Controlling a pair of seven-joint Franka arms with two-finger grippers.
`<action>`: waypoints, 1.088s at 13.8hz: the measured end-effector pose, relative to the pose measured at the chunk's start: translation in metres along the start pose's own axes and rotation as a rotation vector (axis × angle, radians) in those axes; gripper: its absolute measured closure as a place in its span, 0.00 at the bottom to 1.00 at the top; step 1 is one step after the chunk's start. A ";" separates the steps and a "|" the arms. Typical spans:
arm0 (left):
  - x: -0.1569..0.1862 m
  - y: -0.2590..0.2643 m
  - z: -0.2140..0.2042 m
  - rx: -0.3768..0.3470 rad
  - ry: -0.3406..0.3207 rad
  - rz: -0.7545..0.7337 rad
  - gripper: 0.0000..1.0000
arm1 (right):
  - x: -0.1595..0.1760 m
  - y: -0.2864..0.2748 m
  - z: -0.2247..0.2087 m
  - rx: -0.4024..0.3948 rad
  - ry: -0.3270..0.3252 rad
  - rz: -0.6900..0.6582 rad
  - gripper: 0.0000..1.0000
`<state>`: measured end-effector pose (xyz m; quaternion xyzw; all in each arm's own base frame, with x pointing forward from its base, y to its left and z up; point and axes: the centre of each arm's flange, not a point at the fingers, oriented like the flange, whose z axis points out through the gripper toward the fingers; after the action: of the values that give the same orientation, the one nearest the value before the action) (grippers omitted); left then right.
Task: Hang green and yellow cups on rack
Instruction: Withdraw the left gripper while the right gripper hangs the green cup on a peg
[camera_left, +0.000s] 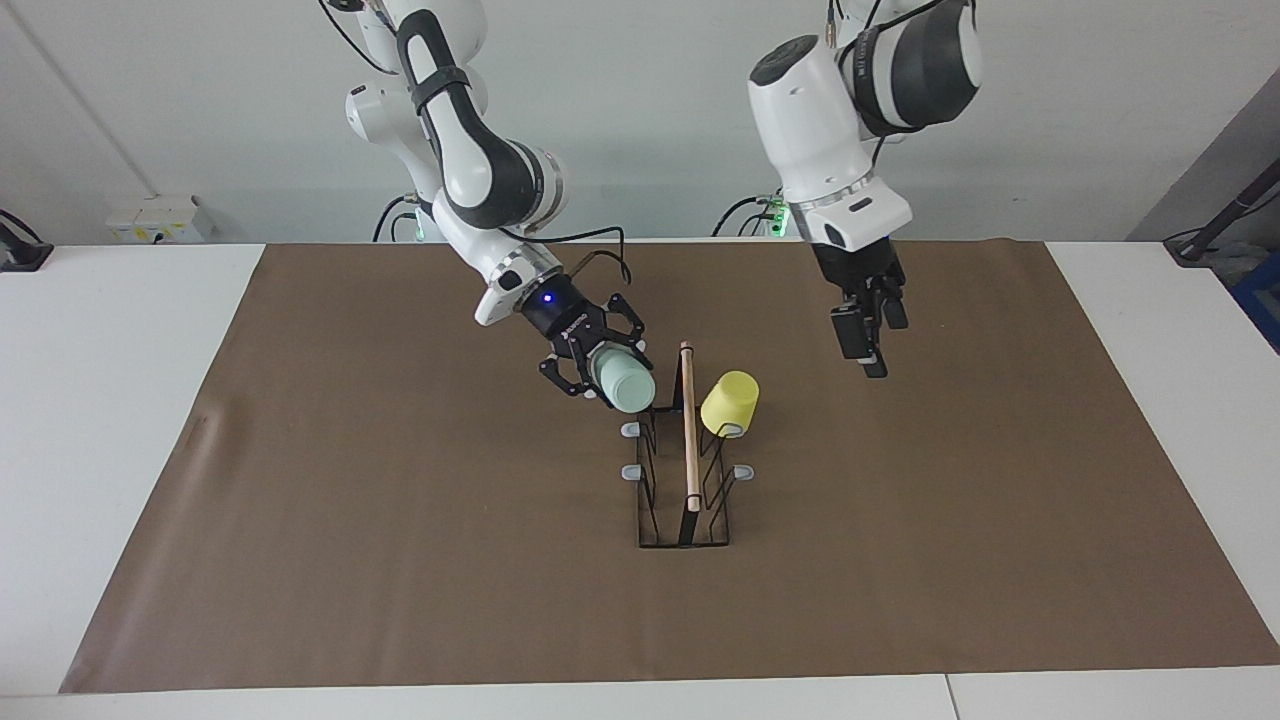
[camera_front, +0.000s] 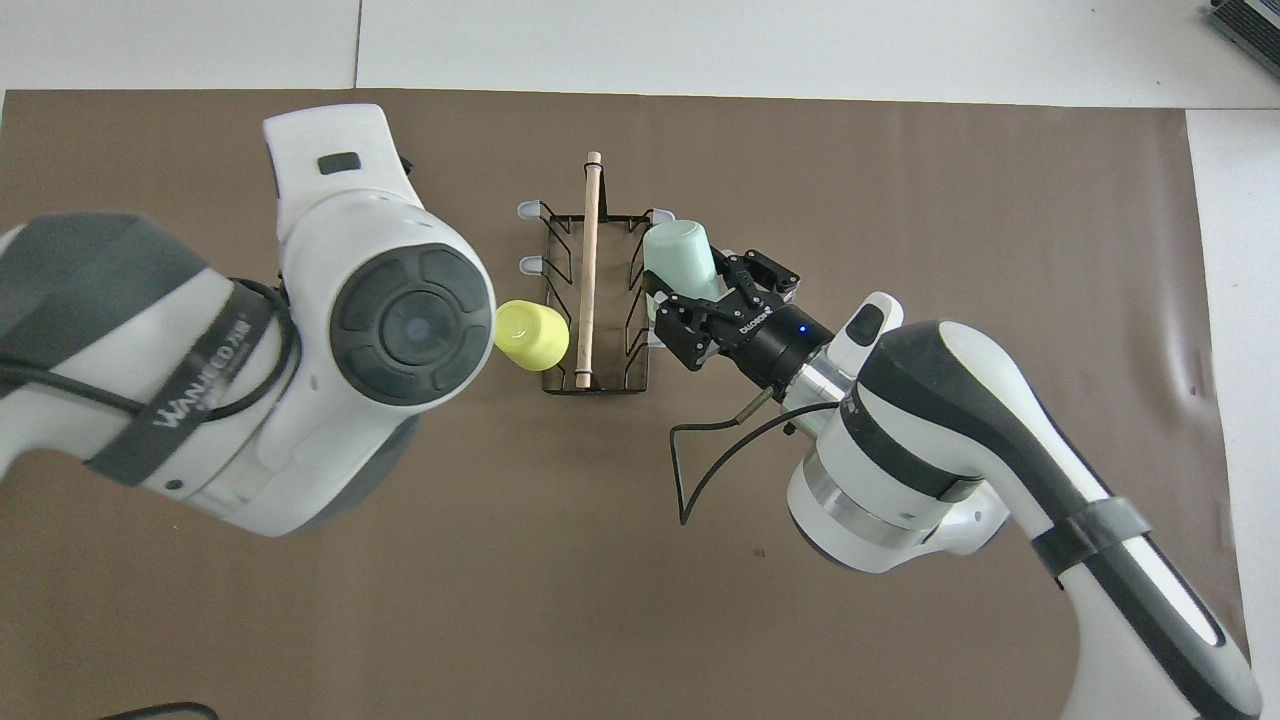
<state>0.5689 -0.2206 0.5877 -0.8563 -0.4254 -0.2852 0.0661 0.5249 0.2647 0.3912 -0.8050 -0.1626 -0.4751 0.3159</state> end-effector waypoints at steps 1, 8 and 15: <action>0.021 -0.009 0.001 -0.012 -0.048 0.025 0.00 | -0.001 0.002 0.000 -0.005 -0.003 0.001 0.30; 0.129 -0.073 0.055 -0.138 -0.325 0.287 0.00 | -0.016 -0.009 0.010 0.006 -0.013 0.045 0.30; 0.149 -0.108 0.065 -0.211 -0.416 0.772 0.00 | -0.034 -0.009 0.011 -0.021 -0.004 0.005 0.30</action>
<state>0.5848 -0.0263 0.6013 -0.9935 -0.0476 -0.1033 -0.0072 0.5102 0.2796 0.3616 -0.8098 -0.1561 -0.4743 0.3081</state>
